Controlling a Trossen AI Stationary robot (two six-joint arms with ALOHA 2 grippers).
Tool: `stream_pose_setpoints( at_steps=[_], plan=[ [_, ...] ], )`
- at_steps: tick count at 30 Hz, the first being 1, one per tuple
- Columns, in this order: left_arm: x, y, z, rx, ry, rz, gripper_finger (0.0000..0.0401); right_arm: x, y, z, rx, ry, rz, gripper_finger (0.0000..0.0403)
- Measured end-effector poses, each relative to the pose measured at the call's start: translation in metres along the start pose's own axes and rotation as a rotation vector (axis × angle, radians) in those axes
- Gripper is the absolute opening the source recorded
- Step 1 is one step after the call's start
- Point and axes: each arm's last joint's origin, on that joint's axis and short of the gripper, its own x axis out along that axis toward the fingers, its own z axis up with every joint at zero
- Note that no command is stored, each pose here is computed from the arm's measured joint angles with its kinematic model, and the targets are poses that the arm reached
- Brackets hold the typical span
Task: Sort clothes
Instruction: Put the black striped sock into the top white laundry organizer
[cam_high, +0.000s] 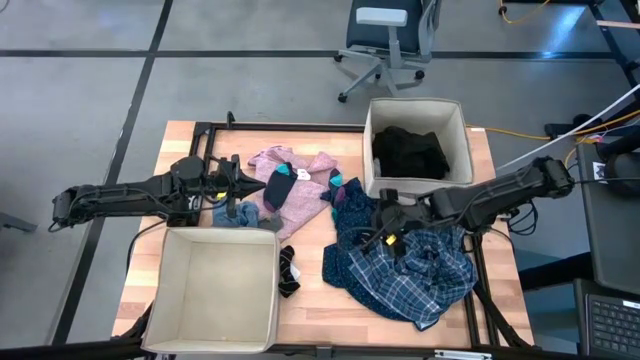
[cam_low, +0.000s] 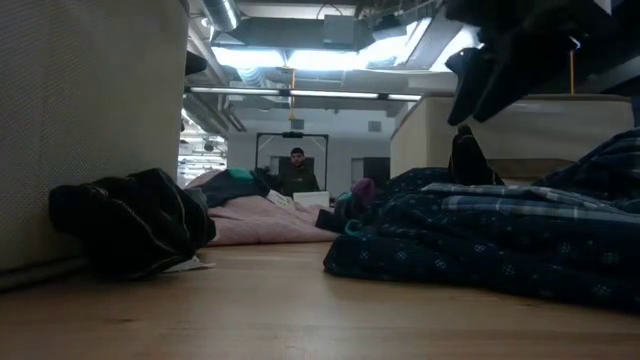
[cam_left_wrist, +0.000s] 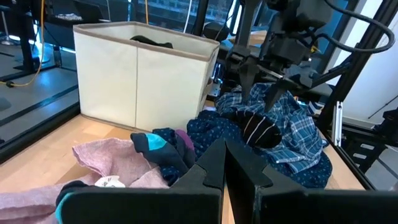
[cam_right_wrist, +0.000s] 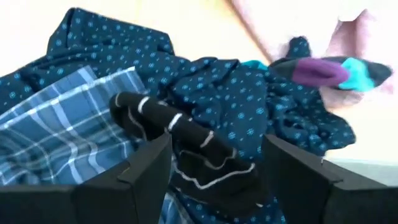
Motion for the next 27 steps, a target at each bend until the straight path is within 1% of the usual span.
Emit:
stream_pose_setpoints(
  at_steps=[6,9,12,15,19,20,21,25,27],
  plan=[
    [0.0,0.0,0.0,0.004,-0.003,-0.001,0.0001,0.016,0.004,-0.004,-0.021,-0.001,0.036,0.0248],
    [0.0,0.0,0.0,0.006,-0.002,0.0,0.0001,0.026,0.007,-0.004,-0.032,0.028,0.036,0.0229],
    [0.0,0.0,0.0,0.008,-0.002,-0.001,0.0001,0.032,0.008,-0.004,-0.04,0.041,0.039,0.0181],
    [0.0,0.0,0.0,0.008,-0.002,0.0,0.0001,0.036,0.009,-0.006,-0.064,0.062,0.045,0.0116],
    [0.0,0.0,0.0,0.008,-0.002,-0.001,0.0001,0.035,0.009,-0.005,-0.065,0.063,0.045,0.0026],
    [0.0,0.0,0.0,0.008,-0.002,-0.001,0.0001,0.034,0.008,-0.004,-0.067,0.064,0.044,0.0015],
    [0.0,0.0,0.0,0.008,-0.002,0.0,0.0001,0.033,0.008,-0.002,-0.071,0.06,0.04,0.0011],
    [0.0,0.0,0.0,0.008,-0.002,0.0,0.0001,0.025,0.006,0.008,-0.067,0.044,0.017,0.0028],
    [0.0,0.0,0.0,0.008,-0.002,-0.001,0.0001,0.016,0.004,0.015,-0.07,0.044,-0.003,0.0025]
  ],
)
